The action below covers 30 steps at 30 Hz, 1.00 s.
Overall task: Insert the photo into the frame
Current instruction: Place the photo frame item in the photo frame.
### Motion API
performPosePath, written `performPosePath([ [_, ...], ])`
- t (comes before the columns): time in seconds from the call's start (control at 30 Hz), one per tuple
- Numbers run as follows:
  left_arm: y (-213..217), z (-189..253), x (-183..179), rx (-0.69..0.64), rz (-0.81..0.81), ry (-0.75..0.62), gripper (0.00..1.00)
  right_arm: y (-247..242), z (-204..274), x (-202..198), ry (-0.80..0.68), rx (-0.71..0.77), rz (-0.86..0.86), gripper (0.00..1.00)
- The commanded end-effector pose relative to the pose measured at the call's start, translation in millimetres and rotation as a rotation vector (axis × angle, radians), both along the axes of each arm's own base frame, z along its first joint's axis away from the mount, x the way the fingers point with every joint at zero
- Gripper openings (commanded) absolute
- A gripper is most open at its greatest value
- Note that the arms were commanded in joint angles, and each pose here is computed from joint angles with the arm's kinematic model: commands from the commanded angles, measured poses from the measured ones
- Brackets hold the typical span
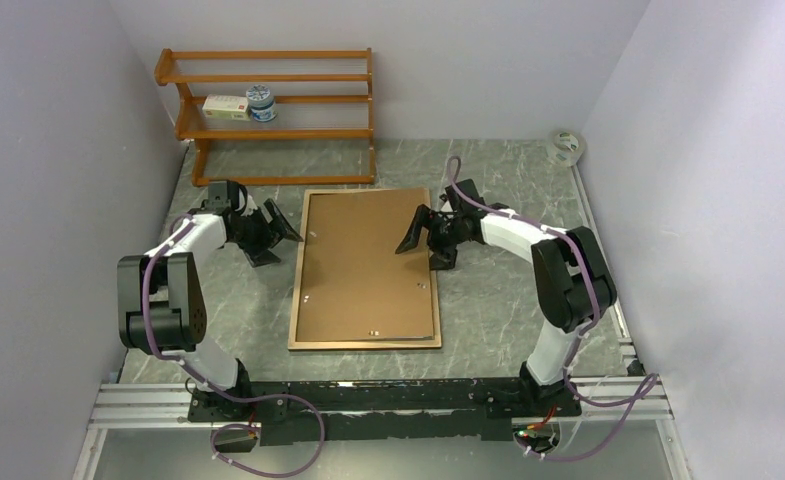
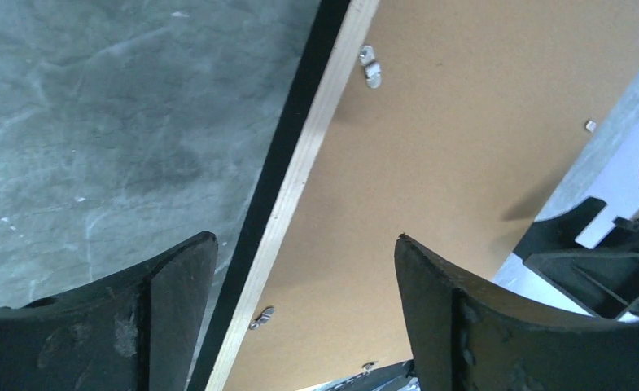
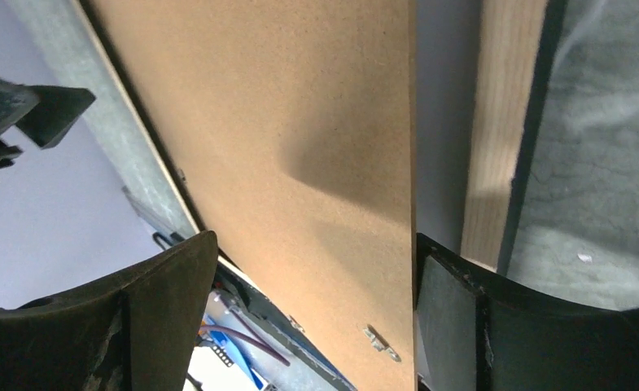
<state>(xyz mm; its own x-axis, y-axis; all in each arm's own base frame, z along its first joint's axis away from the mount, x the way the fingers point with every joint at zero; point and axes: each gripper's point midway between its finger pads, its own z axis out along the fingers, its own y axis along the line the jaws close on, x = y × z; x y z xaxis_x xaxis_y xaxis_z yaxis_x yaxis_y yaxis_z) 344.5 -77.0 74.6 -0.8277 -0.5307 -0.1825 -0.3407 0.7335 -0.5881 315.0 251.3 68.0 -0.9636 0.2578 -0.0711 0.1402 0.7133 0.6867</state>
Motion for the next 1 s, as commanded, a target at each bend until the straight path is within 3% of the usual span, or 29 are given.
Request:
performPosePath([
  [0.0, 10, -2, 0, 0.057, 0.031, 0.01, 0.88, -17, 5, -8, 0.054, -0.15, -0.016, 0.91],
  [0.13, 9, -6, -3, 0.051, 0.035, 0.02, 0.91, -33, 14, -7, 0.031, -0.249, -0.026, 0.98],
  [0.3, 7, -12, -5, 0.045, 0.021, 0.042, 0.92, -48, 26, -7, 0.001, -0.325, -0.038, 0.99],
  [0.63, -4, -28, -14, -0.02, -0.01, 0.103, 0.81, -57, 22, 13, -0.125, -0.385, -0.027, 0.98],
  [0.73, -7, -30, -14, -0.041, -0.024, 0.112, 0.74, -54, 17, 24, -0.148, -0.386, -0.025, 0.92],
  [0.97, -6, -36, -13, -0.031, -0.043, 0.129, 0.7, -54, 2, 55, -0.17, -0.449, -0.05, 0.56],
])
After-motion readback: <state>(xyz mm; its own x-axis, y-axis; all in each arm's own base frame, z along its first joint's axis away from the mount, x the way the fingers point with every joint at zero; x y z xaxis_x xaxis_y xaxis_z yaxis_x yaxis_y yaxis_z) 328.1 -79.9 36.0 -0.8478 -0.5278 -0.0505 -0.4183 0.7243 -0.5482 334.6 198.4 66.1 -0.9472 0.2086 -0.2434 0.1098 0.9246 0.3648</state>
